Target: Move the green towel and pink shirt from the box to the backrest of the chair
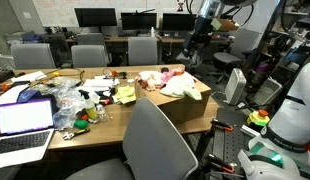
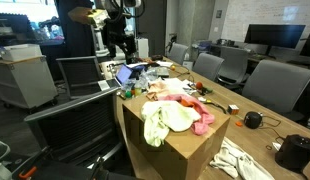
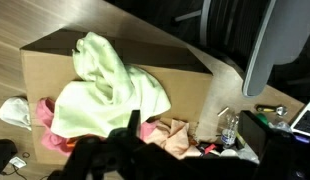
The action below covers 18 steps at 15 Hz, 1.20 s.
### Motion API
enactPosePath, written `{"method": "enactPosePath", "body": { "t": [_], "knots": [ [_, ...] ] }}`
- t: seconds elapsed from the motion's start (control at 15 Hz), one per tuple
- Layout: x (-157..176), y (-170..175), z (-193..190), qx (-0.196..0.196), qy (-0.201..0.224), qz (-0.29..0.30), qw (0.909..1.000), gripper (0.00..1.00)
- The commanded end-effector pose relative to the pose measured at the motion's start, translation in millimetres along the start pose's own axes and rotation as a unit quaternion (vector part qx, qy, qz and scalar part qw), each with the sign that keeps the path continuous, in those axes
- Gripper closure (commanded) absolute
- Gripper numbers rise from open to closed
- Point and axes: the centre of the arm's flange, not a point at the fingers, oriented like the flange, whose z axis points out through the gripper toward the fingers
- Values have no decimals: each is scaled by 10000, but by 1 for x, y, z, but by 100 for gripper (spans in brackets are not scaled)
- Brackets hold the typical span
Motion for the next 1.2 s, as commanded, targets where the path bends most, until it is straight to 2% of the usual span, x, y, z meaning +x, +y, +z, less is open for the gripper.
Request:
{"method": "enactPosePath", "body": {
  "t": [0.0, 0.53, 0.87, 1.13],
  "knots": [
    [25, -1, 21, -73, 73, 320, 9994, 0],
    [51, 35, 89, -34, -395, 1075, 9934, 0],
    [62, 42, 144, 50, -888, 1438, 9856, 0],
    [74, 44, 182, 158, -1102, 1762, 9780, 0]
  ]
}}
